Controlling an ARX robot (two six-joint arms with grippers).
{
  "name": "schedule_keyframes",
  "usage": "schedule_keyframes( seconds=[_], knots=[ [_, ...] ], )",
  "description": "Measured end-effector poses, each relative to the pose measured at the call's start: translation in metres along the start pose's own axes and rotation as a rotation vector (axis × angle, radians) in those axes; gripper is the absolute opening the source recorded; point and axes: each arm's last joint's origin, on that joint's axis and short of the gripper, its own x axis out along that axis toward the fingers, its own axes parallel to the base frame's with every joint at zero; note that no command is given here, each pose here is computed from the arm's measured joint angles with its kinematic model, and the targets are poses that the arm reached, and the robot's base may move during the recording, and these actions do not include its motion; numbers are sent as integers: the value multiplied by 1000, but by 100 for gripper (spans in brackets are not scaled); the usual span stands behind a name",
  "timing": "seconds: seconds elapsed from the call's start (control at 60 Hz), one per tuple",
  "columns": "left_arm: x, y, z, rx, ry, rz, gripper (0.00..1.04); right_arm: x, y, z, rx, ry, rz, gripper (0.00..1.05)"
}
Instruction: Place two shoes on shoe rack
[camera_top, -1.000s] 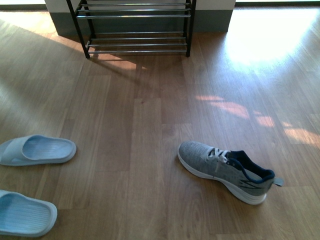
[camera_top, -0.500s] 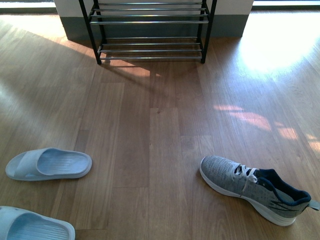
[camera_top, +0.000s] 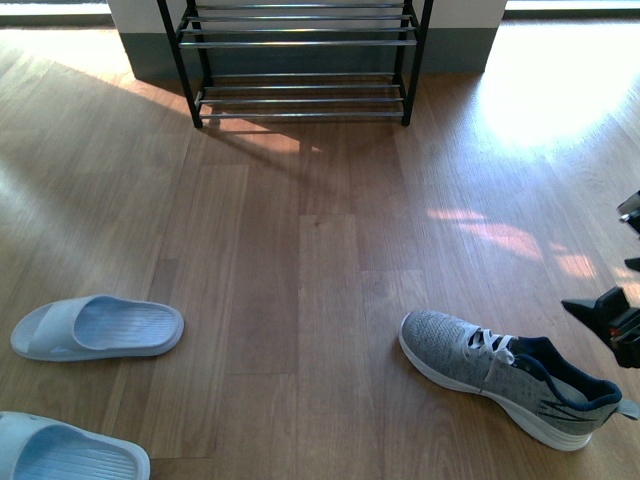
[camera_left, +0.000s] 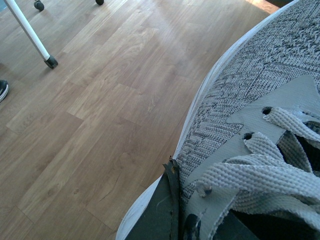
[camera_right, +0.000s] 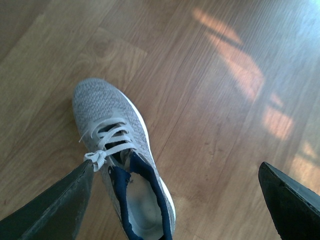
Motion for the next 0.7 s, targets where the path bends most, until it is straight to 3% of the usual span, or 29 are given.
schedule_keyframes(
  seconds=[0.367, 0.7],
  knots=[
    [0, 0, 0, 0, 0, 0, 1, 60, 5, -44, 6, 140, 43, 96],
    [0, 0, 0, 0, 0, 0, 1, 82, -3, -56, -21, 163, 46, 96]
  ],
)
